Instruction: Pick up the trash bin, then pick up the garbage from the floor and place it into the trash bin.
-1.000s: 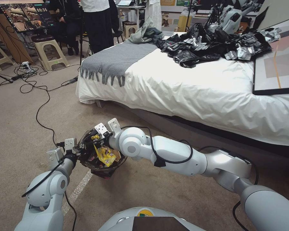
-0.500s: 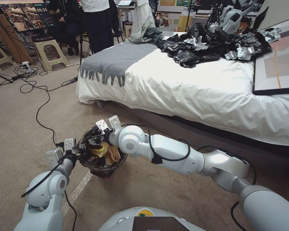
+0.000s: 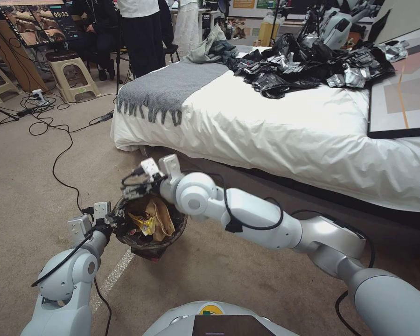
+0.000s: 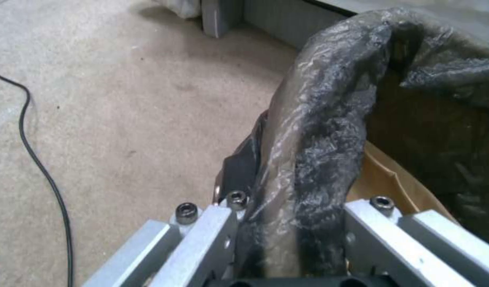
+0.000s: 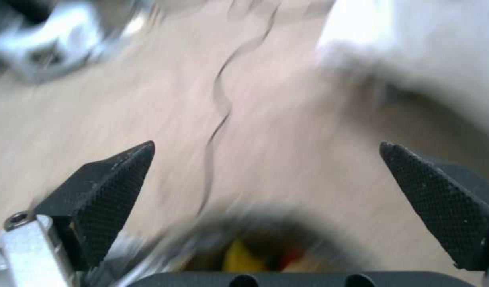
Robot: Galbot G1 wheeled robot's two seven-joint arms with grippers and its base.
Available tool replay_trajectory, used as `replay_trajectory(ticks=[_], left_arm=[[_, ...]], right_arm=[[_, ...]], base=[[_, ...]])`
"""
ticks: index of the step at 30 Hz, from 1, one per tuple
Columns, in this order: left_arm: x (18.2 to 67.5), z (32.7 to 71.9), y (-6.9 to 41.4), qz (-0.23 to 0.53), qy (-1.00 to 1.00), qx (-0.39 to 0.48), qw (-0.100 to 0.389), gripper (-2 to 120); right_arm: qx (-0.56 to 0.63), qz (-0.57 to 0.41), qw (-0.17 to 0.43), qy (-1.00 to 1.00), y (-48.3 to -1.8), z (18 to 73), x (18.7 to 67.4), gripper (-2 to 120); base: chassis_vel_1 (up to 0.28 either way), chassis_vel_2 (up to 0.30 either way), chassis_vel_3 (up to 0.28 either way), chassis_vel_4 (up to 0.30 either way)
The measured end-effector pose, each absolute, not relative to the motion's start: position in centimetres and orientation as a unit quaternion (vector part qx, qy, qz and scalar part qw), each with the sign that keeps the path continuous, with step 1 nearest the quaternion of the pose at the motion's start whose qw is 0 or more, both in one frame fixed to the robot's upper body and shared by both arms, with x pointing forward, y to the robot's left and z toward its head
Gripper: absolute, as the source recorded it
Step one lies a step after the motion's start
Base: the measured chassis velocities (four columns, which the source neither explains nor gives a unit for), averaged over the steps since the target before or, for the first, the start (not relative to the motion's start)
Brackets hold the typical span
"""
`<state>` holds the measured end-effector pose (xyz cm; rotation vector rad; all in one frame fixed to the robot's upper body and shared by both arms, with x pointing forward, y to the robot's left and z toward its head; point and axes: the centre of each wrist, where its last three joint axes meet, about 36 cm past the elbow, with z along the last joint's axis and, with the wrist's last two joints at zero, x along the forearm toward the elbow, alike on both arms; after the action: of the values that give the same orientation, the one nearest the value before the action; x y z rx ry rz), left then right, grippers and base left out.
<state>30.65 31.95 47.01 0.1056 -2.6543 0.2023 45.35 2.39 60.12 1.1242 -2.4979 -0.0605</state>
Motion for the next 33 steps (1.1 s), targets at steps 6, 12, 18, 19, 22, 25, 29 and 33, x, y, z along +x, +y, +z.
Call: replay_trajectory(ticks=[6, 12, 18, 19, 22, 25, 29, 33], left_arm=[[30.5, 47.6, 31.9, 0.072, -0.970, 0.033, 0.230, 5], [30.3, 48.1, 32.0, 0.072, -0.971, 0.029, 0.225, 5], [30.3, 48.1, 31.5, 0.069, -0.972, 0.026, 0.224, 5], [30.3, 48.1, 31.5, 0.067, -0.972, 0.026, 0.223, 5], [30.2, 47.9, 31.4, 0.065, -0.972, 0.026, 0.225, 5], [30.0, 47.8, 31.5, 0.063, -0.972, 0.026, 0.226, 5], [29.7, 47.5, 31.5, 0.061, -0.972, 0.029, 0.223, 5], [29.5, 47.5, 31.4, 0.065, -0.972, 0.030, 0.222, 5]], right_arm=[[0.216, 0.040, -0.002, -0.975, -6.3, 60.7, 49.8, 100], [0.074, 0.105, -0.080, -0.988, -17.5, 55.6, 50.6, 100], [-0.013, 0.127, -0.109, -0.986, -24.2, 47.9, 46.8, 100], [-0.034, 0.133, -0.119, -0.983, -25.6, 45.8, 45.3, 100], [-0.063, 0.124, -0.130, -0.982, -26.7, 42.7, 42.7, 100], [-0.076, 0.117, -0.128, -0.982, -26.4, 40.9, 40.8, 100], [-0.090, 0.108, -0.123, -0.982, -25.4, 39.0, 38.2, 100], [-0.088, 0.108, -0.117, -0.983, -24.5, 38.0, 37.1, 100]], base=[[0.000, 0.000, 0.000, 0.000], [0.000, 0.000, 0.000, 0.000], [0.000, 0.000, 0.000, 0.000], [0.000, 0.000, 0.000, 0.000], [0.000, 0.000, 0.000, 0.000], [0.000, 0.000, 0.000, 0.000], [0.000, 0.000, 0.000, 0.000], [0.000, 0.000, 0.000, 0.000]])
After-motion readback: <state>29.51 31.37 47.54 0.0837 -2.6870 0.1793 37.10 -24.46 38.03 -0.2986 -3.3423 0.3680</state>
